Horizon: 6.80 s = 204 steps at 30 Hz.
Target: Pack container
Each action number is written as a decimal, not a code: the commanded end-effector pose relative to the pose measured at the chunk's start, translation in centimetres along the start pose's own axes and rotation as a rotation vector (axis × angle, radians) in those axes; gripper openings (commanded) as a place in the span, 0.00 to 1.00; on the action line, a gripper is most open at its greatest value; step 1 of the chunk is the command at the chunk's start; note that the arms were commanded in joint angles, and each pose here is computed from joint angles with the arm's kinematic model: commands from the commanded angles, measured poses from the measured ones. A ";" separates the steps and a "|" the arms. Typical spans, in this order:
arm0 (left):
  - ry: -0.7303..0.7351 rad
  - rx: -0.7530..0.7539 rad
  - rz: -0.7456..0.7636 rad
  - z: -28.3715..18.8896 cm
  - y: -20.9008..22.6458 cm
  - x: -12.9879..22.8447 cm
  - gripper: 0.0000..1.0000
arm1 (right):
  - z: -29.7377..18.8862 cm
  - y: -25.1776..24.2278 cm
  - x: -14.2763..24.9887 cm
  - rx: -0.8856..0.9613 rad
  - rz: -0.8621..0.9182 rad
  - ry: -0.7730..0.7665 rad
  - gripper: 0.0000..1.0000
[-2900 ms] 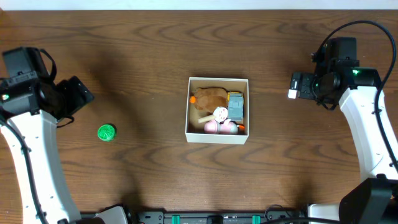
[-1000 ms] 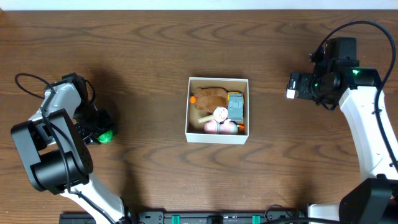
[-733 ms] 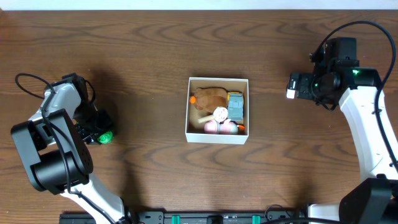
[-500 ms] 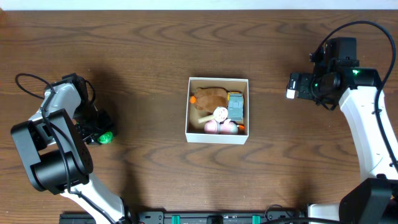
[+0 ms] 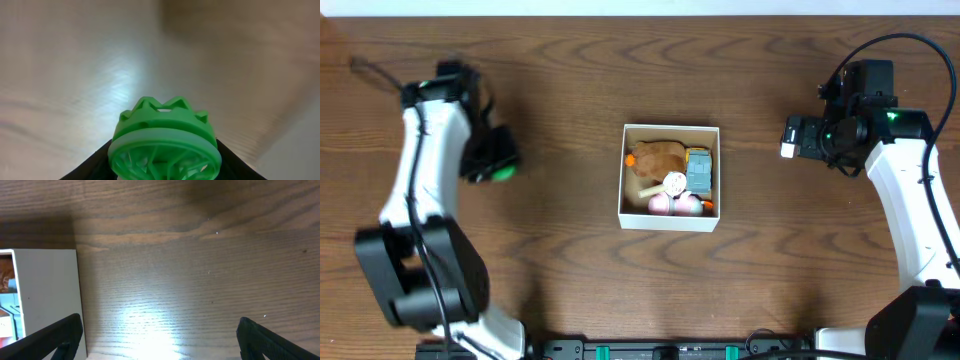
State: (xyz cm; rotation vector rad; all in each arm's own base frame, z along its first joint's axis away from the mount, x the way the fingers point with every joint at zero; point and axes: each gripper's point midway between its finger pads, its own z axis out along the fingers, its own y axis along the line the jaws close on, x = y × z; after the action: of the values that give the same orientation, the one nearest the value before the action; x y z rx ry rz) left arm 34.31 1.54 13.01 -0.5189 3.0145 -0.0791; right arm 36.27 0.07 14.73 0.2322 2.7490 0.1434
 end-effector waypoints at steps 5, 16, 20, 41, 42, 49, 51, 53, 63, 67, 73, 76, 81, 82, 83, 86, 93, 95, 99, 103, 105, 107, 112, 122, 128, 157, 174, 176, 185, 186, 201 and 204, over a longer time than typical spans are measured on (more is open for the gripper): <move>-0.265 0.140 0.440 -7.3 -13.0 3.4 0.28 | 0.1 0.1 -0.1 -0.008 -0.014 -0.004 0.99; -0.185 0.135 0.678 -2.5 -20.2 8.7 0.28 | 0.1 0.1 -0.1 -0.008 -0.013 -0.003 0.99; -0.143 0.113 0.691 -0.2 -20.9 8.8 0.28 | 0.1 0.1 -0.1 -0.008 -0.013 -0.003 0.99; -0.216 0.036 0.659 -1.4 -19.4 7.3 0.83 | 0.2 0.1 0.0 -0.008 -0.025 -0.002 0.99; -0.245 0.018 0.632 -2.0 -18.8 6.6 0.84 | 0.1 0.3 0.0 -0.009 -0.043 -0.001 0.99; -0.456 0.043 0.415 -7.9 -13.8 0.7 0.91 | 0.1 2.3 -2.8 0.043 -0.143 -0.135 0.99; -0.504 0.041 0.336 -9.2 -11.5 -1.2 0.98 | -0.2 3.7 -4.5 0.030 -0.166 -0.217 0.99; -0.530 0.026 0.265 -9.9 -9.1 -2.8 0.98 | -0.6 4.8 -6.0 0.008 -0.179 -0.286 0.99; -0.523 -0.034 0.127 -10.0 -3.5 -4.8 0.98 | -1.3 5.7 -7.9 -0.011 -0.184 -0.374 0.99; -0.539 -0.030 0.138 -10.9 -3.5 -4.2 0.98 | -2.0 5.6 -7.5 -0.014 -0.177 -0.370 0.99; -0.635 0.006 0.128 -14.8 -2.6 -1.9 0.98 | -5.7 5.8 -6.3 -0.013 -0.155 -0.437 0.99; -0.680 0.022 0.124 -15.9 -1.7 0.2 0.98 | -7.4 5.8 -5.0 -0.004 -0.165 -0.496 0.99; -0.757 0.051 0.116 -15.5 0.4 4.9 0.98 | -9.5 4.9 -0.8 0.019 -0.159 -0.569 0.99; -0.778 0.060 0.113 -15.3 0.9 5.9 0.98 | -10.0 4.5 0.2 0.028 -0.149 -0.592 0.99; -0.796 0.070 0.107 -15.1 1.2 6.8 0.98 | -10.4 4.2 1.0 0.030 -0.142 -0.612 0.99; -0.869 0.118 0.063 -15.0 2.6 9.9 0.98 | -11.4 3.7 3.7 0.009 -0.131 -0.665 0.99; -1.039 0.195 0.005 -15.1 4.8 14.4 0.98 | -12.2 1.3 9.5 -0.035 -0.086 -0.752 0.99; -1.051 0.202 0.004 -14.9 5.0 14.7 0.98 | -12.3 -0.1 10.1 0.007 -0.040 -0.780 0.99; -1.049 0.201 0.005 -14.8 5.0 14.8 0.98 | -12.2 -0.7 10.5 0.025 -0.025 -0.796 0.99; -1.046 0.200 0.005 -14.7 5.0 14.8 0.98 | -11.8 -0.9 10.9 0.035 -0.031 -0.772 0.99; -1.043 0.198 0.006 -14.6 5.0 14.9 0.98 | -11.5 -1.1 11.2 0.043 -0.036 -0.755 0.99; -1.032 0.194 0.007 -14.4 5.1 15.0 0.98 | -11.2 -1.2 11.5 0.050 -0.040 -0.738 0.99; -1.019 0.188 0.008 -14.1 5.2 15.1 0.98 | -10.3 -1.7 12.6 0.076 -0.056 -0.679 0.99; -1.019 0.188 0.008 -14.1 5.2 15.1 0.98 | -8.8 -2.8 14.9 0.124 -0.085 -0.567 0.99; -1.019 0.188 0.008 -14.1 5.2 15.1 0.98 | -8.3 -3.3 15.9 0.141 -0.094 -0.524 0.99; -1.019 0.188 0.008 -14.1 5.2 15.1 0.98 | -5.3 -0.6 10.5 -0.083 -0.172 -1.112 0.99; -1.019 0.188 0.008 -14.1 5.2 15.1 0.98 | -5.3 -0.4 10.5 -0.091 -0.182 -1.111 0.99; -1.019 0.188 0.008 -14.1 5.2 15.1 0.98 | -5.3 -0.4 10.5 -0.091 -0.182 -1.111 0.99; -1.019 0.188 0.008 -14.1 5.2 15.1 0.98 | -5.3 -0.4 10.5 -0.091 -0.182 -1.111 0.99; -1.019 0.188 0.008 -14.1 5.2 15.1 0.98 | -5.3 -0.4 10.5 -0.091 -0.182 -1.111 0.99; -1.017 0.177 -0.005 -7.1 4.8 13.0 0.98 | -5.3 -0.4 10.5 -0.091 -0.182 -1.111 0.99; -1.126 0.224 -0.015 -6.7 4.2 11.7 0.98 | -5.3 -0.4 10.5 -0.091 -0.182 -1.111 0.99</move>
State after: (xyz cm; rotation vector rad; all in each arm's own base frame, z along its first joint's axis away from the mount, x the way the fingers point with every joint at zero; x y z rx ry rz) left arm 20.90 1.49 18.82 -0.3552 1.9460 -0.0833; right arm 24.60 1.32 15.89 0.0200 1.6410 0.0703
